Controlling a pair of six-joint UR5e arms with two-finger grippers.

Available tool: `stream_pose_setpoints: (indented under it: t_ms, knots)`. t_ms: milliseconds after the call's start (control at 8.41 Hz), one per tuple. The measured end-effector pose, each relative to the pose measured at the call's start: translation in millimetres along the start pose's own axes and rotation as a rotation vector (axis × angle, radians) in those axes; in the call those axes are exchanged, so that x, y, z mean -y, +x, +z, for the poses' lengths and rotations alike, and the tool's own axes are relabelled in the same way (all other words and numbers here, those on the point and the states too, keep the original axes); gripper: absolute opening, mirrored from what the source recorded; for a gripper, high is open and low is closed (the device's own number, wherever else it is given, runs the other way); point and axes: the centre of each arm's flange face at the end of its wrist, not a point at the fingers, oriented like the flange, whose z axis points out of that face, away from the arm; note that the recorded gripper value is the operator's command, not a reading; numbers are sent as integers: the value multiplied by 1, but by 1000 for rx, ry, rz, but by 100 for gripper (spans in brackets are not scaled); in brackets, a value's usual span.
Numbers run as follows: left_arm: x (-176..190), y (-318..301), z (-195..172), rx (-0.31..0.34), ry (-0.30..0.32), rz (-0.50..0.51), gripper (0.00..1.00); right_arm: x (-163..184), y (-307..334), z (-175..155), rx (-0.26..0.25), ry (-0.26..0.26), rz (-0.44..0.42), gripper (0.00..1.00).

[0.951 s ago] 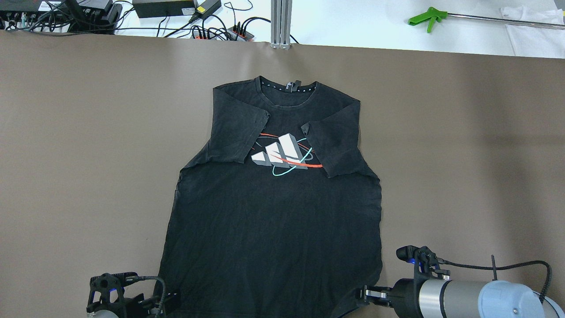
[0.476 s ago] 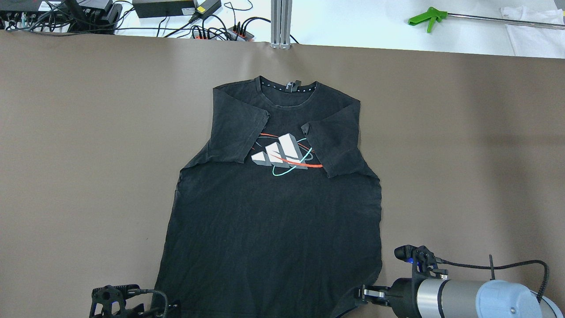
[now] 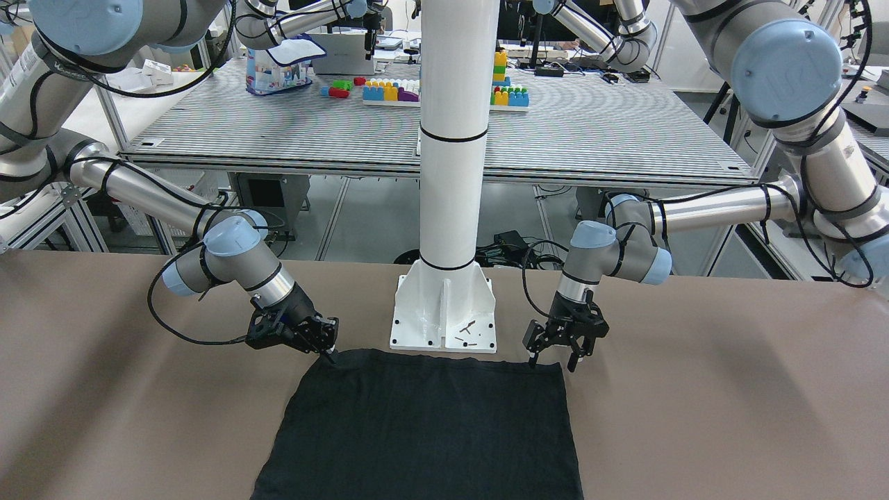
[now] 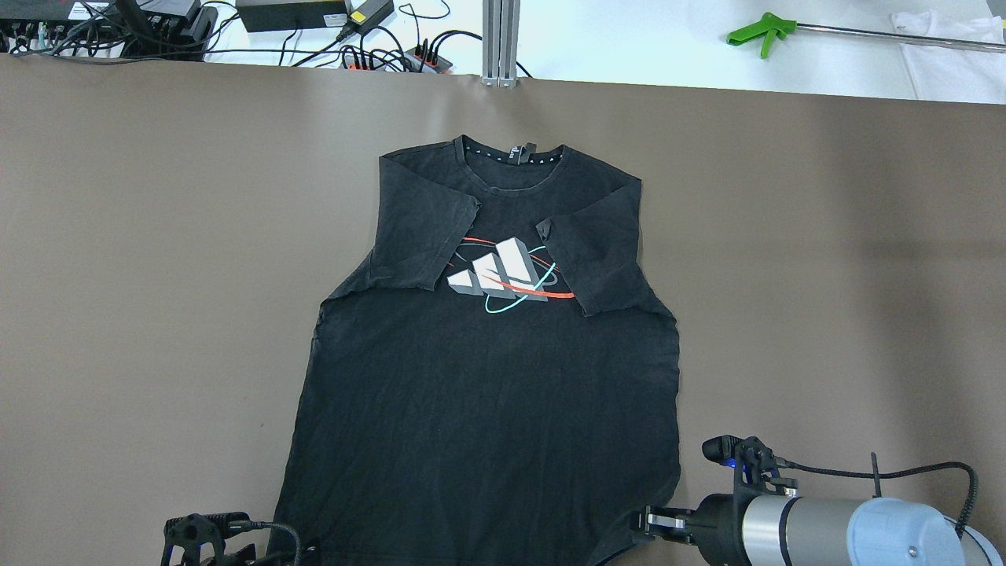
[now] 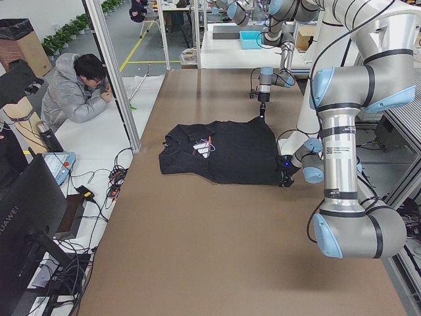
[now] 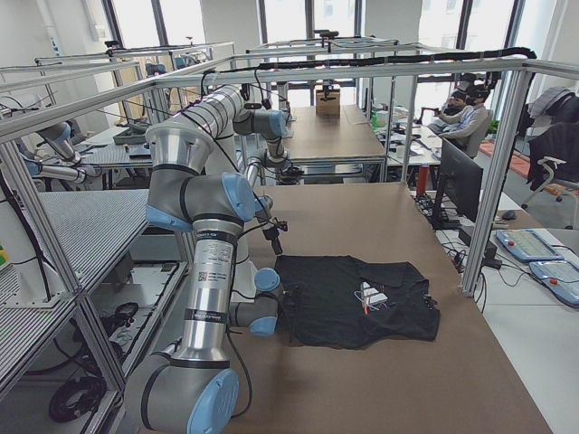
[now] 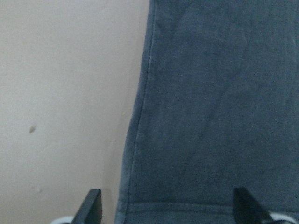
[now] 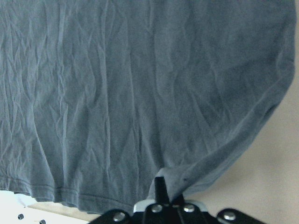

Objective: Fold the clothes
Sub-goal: 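Grasp the hem corners with both grippers and lift them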

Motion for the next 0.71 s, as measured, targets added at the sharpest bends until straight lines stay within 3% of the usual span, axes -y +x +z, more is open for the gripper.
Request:
stream_pose_setpoints:
  t_ms: [119, 357, 476, 595, 714]
  knots:
    - [-1, -1, 1, 2, 0, 2, 94, 0, 0, 0, 0, 0, 0, 0]
    - [-2, -1, 2, 5, 1, 4, 82, 0, 0, 0, 0, 1, 0, 0]
    - [-3, -1, 3, 5, 1, 5, 66, 0, 0, 0, 0, 1, 0, 0]
    - [-4, 0, 3, 4, 4, 6, 24, 0, 0, 0, 0, 1, 0, 0]
    - [-4, 0, 4, 4, 6, 7, 0, 0, 0, 0, 0, 1, 0, 0]
